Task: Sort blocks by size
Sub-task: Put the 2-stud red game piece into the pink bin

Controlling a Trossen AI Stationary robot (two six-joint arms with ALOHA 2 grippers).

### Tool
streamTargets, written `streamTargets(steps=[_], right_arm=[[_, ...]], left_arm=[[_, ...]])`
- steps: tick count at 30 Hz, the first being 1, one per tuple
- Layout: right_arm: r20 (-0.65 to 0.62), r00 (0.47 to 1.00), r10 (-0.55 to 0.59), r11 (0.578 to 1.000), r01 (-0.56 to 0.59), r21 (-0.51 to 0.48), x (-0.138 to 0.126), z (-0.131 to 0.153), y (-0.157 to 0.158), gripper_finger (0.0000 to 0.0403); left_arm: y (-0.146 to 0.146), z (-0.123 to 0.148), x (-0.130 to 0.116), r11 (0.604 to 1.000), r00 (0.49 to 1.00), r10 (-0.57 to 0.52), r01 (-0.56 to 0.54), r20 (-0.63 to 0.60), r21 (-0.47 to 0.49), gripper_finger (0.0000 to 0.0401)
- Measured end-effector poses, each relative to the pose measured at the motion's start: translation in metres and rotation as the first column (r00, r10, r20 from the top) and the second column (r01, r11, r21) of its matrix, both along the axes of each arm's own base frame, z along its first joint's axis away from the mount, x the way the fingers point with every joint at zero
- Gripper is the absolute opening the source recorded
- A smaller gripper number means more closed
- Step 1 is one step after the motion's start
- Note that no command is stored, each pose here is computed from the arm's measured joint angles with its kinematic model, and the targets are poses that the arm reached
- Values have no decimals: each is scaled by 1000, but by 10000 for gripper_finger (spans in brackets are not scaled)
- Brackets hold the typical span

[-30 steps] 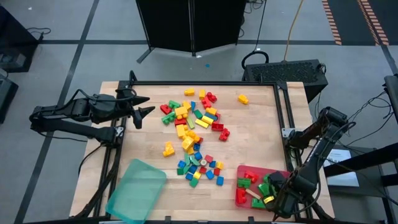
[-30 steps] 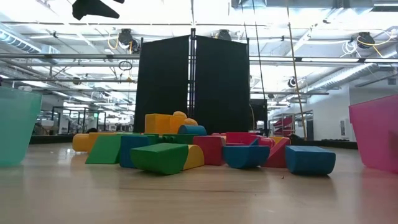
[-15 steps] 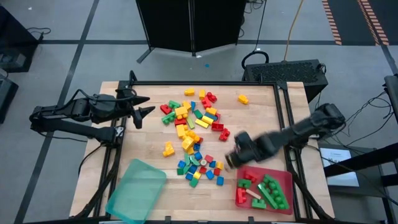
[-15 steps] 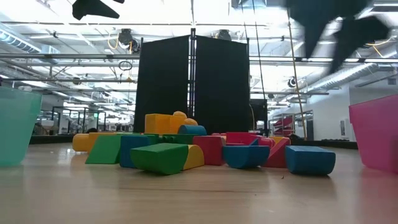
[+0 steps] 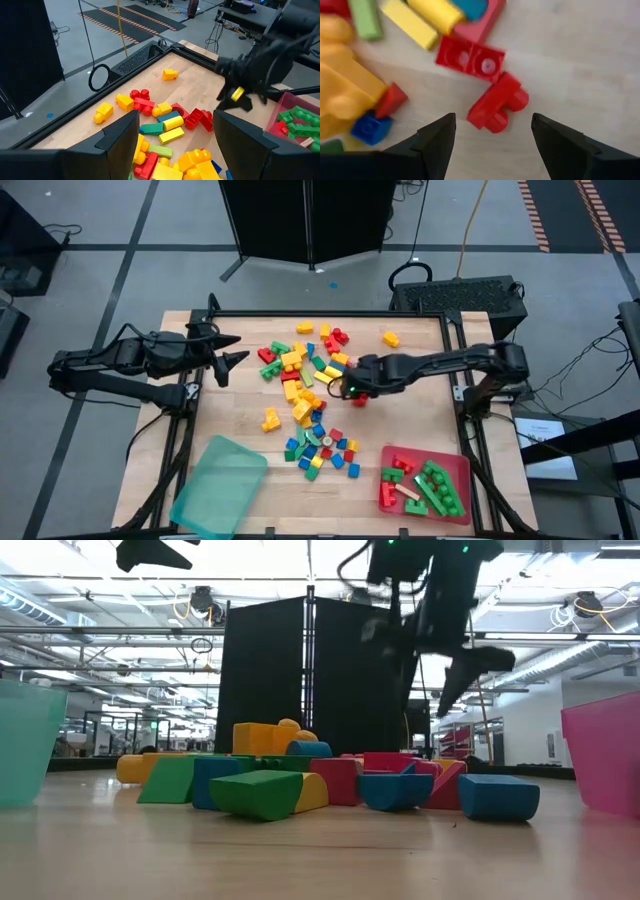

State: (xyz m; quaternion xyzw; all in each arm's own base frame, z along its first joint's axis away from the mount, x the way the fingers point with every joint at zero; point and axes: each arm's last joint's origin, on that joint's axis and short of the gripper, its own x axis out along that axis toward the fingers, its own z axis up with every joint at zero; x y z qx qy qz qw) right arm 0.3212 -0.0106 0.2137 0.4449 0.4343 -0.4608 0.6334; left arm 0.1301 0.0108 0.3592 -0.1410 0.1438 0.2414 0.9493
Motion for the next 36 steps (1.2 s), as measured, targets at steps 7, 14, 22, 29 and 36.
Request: streamTargets(steps=[7, 14, 22, 29, 36], right_arm=[[-72, 997, 3, 998, 1, 55, 21, -46, 2, 256], [-150, 988, -40, 995, 54, 90, 25, -74, -5, 244], [-162, 986, -46, 994, 61, 88, 24, -74, -11, 182], [-165, 986, -6, 992, 26, 121, 24, -70, -3, 182], [-146, 981, 131, 982, -108, 152, 32, -28, 30, 182]], left_arm=[[0, 0, 0, 1000, 1000, -1, 1, -3, 3, 255], [0, 0, 0, 1000, 1000, 1, -1, -5, 8, 255], [0, 0, 0, 1000, 1000, 2, -2, -4, 7, 255], [0, 0, 0, 1000, 1000, 2, -2, -4, 6, 255], [0, 0, 0, 1000, 1000, 2, -2, -3, 6, 255]])
